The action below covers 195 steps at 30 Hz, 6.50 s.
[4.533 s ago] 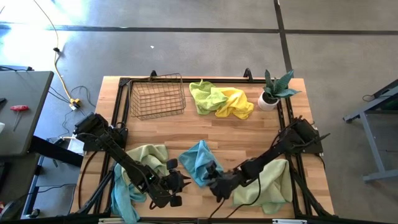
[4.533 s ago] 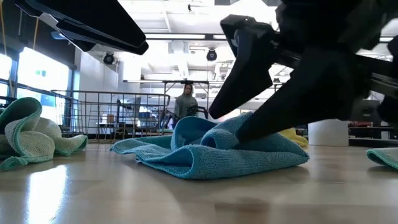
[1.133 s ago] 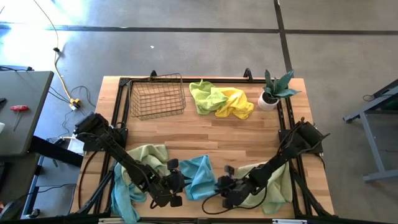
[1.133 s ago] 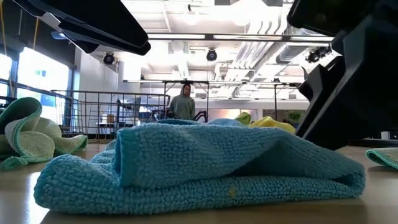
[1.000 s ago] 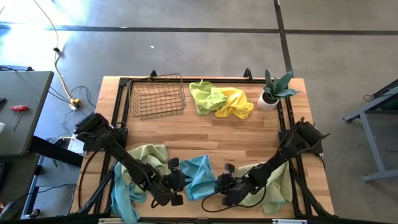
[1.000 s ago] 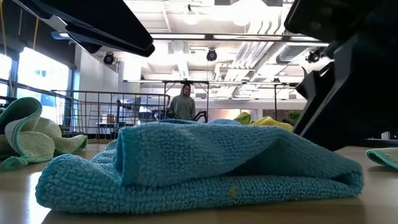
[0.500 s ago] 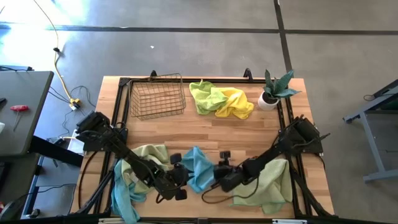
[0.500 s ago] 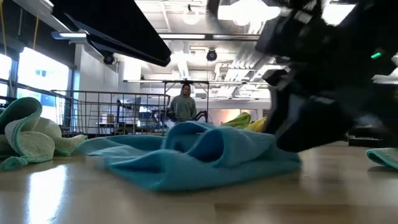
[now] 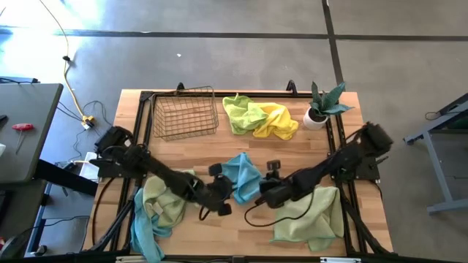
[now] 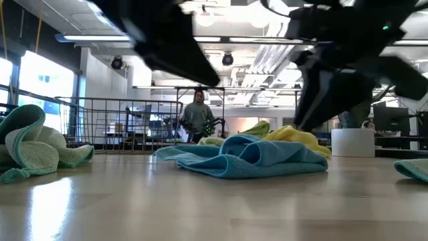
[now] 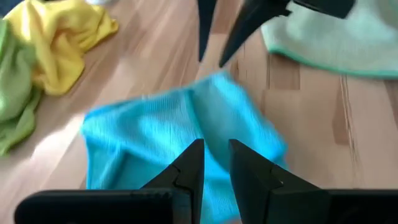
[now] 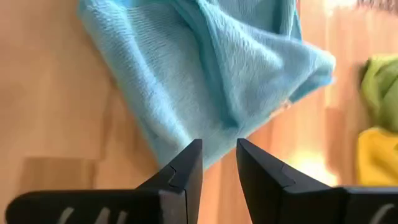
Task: Fold microfiber towels
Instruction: Fold the right blue towel
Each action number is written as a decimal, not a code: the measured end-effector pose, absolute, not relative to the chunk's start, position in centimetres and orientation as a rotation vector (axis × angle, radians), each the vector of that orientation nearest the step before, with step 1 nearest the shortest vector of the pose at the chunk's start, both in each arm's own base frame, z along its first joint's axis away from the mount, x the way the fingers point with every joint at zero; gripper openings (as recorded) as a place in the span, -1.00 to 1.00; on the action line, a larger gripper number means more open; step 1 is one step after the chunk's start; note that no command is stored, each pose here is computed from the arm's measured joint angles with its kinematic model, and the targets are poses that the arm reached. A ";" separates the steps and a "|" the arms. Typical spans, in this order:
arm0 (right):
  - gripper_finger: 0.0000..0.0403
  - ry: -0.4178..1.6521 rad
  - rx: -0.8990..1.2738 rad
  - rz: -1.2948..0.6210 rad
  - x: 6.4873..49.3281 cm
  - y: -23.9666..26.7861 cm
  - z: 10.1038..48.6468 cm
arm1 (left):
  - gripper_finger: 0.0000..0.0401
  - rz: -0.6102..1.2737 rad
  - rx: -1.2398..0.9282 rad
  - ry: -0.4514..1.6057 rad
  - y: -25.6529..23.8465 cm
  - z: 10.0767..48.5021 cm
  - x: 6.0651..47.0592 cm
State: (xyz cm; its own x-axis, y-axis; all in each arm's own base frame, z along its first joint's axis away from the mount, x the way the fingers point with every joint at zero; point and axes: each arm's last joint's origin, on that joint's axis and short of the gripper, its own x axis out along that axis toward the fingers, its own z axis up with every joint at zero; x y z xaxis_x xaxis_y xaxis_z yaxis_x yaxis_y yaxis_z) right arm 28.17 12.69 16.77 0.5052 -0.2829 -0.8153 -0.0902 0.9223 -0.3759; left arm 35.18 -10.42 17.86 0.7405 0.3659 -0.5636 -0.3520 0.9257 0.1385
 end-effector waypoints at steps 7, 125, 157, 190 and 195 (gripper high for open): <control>-0.54 0.728 -0.019 -0.214 24.5 11.7 13.4 | -0.69 0.297 0.049 0.526 -5.7 19.1 37.6; -0.64 0.578 0.129 -0.258 25.5 12.4 7.6 | -0.69 0.298 -0.026 1.307 -3.0 14.2 33.2; -0.64 0.527 0.159 -0.215 25.9 12.7 8.1 | -0.69 0.311 -0.027 1.005 -5.6 14.2 35.5; -0.64 0.501 0.065 0.051 25.9 13.3 11.2 | -0.60 0.134 0.019 0.794 -10.2 17.0 37.7; -0.64 0.570 0.046 0.060 24.9 12.8 12.8 | -0.35 0.095 0.048 0.696 -11.1 16.8 38.5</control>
